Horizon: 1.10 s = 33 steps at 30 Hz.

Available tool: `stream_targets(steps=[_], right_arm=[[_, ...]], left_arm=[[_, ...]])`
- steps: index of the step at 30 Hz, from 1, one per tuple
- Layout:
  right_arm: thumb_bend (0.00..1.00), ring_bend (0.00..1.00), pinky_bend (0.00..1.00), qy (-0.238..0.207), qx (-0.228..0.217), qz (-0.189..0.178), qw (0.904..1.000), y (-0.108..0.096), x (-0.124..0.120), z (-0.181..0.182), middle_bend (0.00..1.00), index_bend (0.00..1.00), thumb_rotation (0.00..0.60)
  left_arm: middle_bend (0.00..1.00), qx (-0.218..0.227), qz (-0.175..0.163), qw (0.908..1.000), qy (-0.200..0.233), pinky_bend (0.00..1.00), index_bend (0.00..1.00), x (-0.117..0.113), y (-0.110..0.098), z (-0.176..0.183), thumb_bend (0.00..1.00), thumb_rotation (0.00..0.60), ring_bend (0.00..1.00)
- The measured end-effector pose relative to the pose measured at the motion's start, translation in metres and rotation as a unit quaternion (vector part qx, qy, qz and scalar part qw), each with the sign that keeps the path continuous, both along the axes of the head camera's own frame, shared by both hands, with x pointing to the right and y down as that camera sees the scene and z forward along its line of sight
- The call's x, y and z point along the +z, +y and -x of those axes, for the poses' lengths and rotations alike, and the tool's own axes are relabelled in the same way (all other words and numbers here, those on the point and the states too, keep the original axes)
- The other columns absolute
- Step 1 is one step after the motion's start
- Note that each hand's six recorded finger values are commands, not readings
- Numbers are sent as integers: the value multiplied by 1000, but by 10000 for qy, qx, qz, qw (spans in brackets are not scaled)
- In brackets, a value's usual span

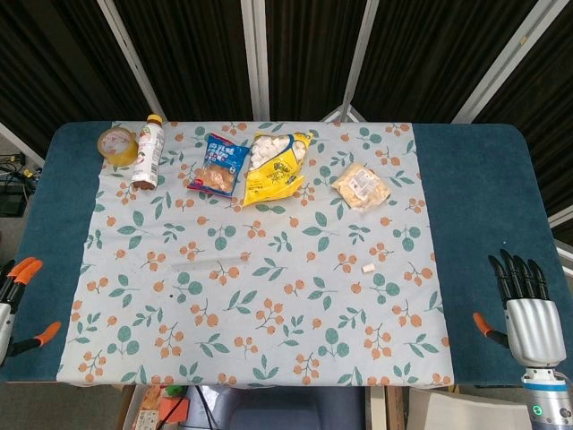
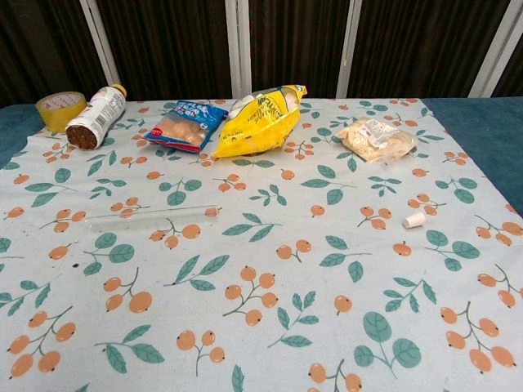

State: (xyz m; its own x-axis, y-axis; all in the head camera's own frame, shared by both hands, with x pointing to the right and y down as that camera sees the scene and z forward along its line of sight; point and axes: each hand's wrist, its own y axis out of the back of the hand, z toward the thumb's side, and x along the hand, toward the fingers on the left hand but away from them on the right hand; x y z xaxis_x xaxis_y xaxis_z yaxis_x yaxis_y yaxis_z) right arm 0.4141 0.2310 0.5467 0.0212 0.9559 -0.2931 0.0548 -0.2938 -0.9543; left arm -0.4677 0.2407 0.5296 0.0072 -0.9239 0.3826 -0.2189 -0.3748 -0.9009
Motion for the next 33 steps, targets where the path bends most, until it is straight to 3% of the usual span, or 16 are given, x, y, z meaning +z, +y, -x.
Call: stream_targets(steps=[14, 23, 33], right_arm=[[245, 0, 0, -90, 92, -51, 9999, -7, 4, 12, 0, 0, 600], [245, 0, 0, -127, 52, 22, 9999, -2, 8, 11, 0, 0, 600], [245, 0, 0, -216, -27, 63, 9997, -1, 12, 15, 0, 0, 600]], left_arm=[[81, -234, 386, 9990, 67, 0, 134, 14, -5, -8, 235, 600, 0], [231, -15, 669, 9975, -242, 0, 240, 33, -43, -40, 279, 600, 0], [314, -22, 1296, 9898, -599, 0, 309, 88, -87, -102, 316, 600, 0]])
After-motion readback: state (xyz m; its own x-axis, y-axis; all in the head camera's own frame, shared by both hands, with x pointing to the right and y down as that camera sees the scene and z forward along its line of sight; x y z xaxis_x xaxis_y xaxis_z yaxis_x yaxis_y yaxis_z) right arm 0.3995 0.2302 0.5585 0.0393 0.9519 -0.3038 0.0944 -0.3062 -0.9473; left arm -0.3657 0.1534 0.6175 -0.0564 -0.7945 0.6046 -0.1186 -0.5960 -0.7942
